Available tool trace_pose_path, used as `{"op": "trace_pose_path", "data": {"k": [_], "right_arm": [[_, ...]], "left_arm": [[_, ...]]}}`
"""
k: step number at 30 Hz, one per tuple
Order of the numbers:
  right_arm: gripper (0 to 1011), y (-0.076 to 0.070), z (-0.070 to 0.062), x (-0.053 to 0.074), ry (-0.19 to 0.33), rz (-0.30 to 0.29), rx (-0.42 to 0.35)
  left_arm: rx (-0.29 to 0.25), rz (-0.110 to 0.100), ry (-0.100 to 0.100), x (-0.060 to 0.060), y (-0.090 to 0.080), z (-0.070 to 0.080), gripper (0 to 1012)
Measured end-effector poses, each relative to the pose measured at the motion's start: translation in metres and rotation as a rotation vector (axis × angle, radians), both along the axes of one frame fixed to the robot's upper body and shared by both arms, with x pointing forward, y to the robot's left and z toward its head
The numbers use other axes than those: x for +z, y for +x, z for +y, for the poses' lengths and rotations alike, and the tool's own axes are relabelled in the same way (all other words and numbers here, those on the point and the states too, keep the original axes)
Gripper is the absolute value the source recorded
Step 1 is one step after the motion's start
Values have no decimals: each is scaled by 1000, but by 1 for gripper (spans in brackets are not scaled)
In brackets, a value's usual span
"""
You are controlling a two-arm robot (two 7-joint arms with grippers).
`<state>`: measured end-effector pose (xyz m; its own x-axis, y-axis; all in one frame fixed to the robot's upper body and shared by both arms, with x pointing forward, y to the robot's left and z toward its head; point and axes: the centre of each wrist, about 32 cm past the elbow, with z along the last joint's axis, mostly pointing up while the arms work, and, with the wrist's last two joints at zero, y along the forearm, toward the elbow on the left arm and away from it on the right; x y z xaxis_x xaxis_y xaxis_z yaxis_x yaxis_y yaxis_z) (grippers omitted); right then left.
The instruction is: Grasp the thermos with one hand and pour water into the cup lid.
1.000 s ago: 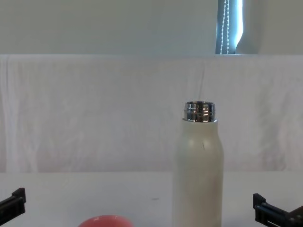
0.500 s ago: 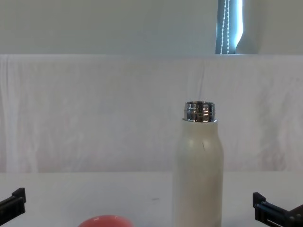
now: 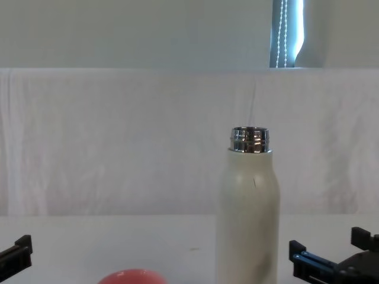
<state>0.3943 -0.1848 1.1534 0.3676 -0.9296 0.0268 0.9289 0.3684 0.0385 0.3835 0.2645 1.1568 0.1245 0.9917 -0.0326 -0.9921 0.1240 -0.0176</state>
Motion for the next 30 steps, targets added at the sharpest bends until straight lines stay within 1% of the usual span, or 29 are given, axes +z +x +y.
{"op": "trace_pose_path", "data": {"k": [6, 13, 20, 30], "right_arm": [[1001, -2, 4, 3, 10, 5, 47], [1001, -3, 10, 5, 10, 0, 80], [1001, 1, 15, 6, 9, -7, 101], [1001, 12, 23, 7, -4, -11, 118]], "left_arm": [[0, 0, 0, 0, 0, 0, 1001], [0, 0, 0, 0, 0, 0, 1001], [0, 0, 0, 0, 0, 0, 1001], [0, 0, 0, 0, 0, 0, 1001]]}}
